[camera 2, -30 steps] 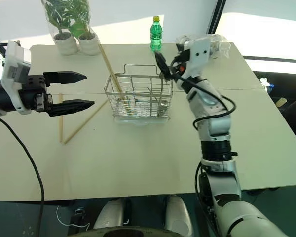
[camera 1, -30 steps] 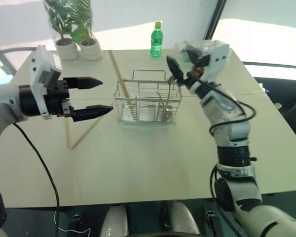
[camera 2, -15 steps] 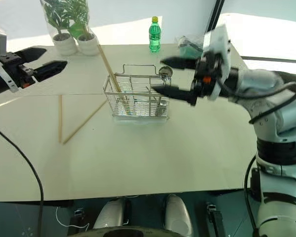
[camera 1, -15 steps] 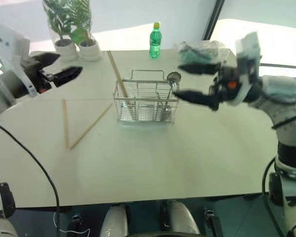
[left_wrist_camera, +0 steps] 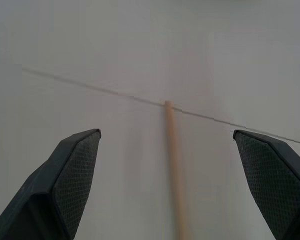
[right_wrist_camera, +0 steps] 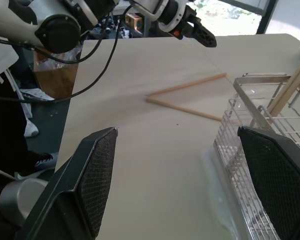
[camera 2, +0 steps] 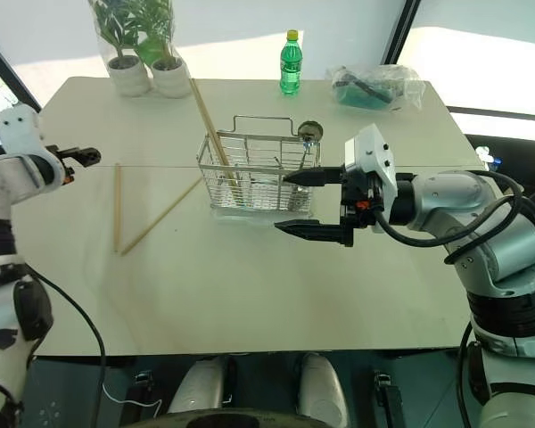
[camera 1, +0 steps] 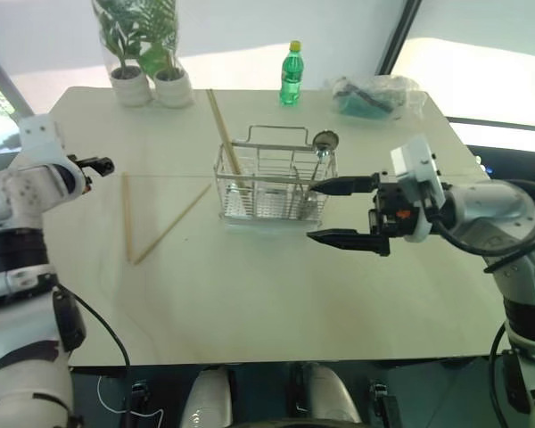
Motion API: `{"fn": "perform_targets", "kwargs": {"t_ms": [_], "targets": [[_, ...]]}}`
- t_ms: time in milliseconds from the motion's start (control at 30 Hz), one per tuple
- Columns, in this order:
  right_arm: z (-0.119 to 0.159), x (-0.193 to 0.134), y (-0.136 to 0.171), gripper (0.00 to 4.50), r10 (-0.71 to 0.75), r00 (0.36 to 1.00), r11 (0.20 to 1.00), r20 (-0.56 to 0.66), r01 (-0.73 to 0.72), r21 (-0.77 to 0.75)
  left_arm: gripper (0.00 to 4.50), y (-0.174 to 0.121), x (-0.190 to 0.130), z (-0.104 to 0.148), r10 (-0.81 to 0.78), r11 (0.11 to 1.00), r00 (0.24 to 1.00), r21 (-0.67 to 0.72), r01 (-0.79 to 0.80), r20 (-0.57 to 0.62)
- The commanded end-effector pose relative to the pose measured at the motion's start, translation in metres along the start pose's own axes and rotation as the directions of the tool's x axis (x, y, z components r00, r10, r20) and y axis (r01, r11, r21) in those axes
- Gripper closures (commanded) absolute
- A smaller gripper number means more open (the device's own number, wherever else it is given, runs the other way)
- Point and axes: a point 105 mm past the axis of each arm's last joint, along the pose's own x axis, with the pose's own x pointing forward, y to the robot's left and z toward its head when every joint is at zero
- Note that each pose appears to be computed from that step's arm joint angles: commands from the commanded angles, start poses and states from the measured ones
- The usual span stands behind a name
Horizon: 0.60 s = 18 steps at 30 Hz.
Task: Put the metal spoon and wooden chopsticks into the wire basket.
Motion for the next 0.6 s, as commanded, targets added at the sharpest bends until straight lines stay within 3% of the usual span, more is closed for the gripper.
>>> {"fn": "perform_targets", "kwargs": {"t_ms": [33, 233, 600], "targets": [[0.012, -0.001, 0.002, 0.54, -0.012, 0.999, 0.999, 0.034, 0.013, -0.046, 0.00, 0.000, 0.009, 0.005, 0.070, 0.998, 0.998, 0.009, -0.070, 0.009], [0.011, -0.001, 0.007, 0.54, -0.020, 0.999, 0.999, 0.047, 0.022, -0.029, 0.00, -0.019, 0.031, -0.010, 0.046, 0.998, 0.998, 0.034, -0.044, -0.050], [0.008, -0.004, 0.012, 0.54, -0.062, 0.997, 0.998, 0.055, 0.062, 0.000, 0.00, -0.023, 0.041, -0.024, 0.046, 0.998, 0.988, -0.034, -0.051, -0.148]]}}
